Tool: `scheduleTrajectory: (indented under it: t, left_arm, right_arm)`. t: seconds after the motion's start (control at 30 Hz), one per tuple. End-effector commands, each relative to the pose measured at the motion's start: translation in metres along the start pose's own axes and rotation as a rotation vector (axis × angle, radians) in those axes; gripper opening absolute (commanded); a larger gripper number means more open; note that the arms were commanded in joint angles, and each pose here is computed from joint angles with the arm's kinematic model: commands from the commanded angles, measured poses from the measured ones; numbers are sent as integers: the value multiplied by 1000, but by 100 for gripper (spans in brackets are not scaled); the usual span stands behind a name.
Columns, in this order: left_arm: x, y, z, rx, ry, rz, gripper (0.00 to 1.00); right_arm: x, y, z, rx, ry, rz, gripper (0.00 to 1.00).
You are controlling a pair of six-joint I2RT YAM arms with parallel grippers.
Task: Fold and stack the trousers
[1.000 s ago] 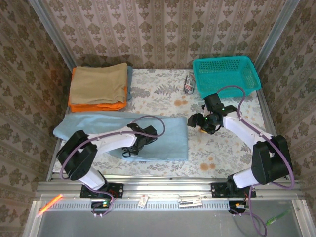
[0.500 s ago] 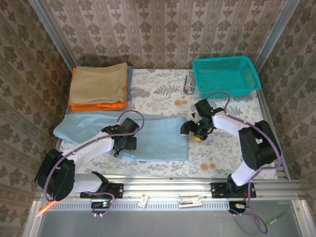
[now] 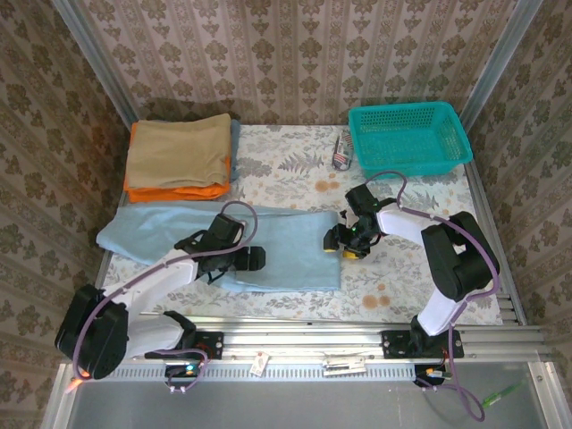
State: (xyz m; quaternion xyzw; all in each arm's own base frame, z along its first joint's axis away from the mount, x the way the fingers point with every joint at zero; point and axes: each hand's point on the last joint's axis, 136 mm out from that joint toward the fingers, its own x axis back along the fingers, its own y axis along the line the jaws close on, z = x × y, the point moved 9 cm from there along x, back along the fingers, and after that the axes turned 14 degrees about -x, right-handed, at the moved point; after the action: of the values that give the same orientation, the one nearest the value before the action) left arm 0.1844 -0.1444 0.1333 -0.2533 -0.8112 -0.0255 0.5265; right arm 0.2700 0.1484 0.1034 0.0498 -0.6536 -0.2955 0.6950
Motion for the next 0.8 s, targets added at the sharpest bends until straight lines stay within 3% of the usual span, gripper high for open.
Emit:
scheduleTrajectory:
  t: [0.0,0.07,0.23,0.33,0.47,0.77]
  left_arm:
    - [-8,0,-3,-4,26,21,77]
    - [-14,0,-2,2,41,30,73]
    - [-14,-1,-4,6,38,30,49]
    - [-4,-3,-10,-8,11,26,32]
    - [8,-4,-19,-36,-16,6,0]
    - [13,4,-22,-50,33,-110,0]
  right_arm:
    - [-11,6,7,30,32,-31,63]
    - [-9,6,8,30,30,-31,63]
    - [-1,8,9,35,6,-30,61]
    - [3,8,10,41,-2,-30,61]
    - [6,9,11,42,-15,-29,61]
    - [11,8,13,43,-25,-30,61]
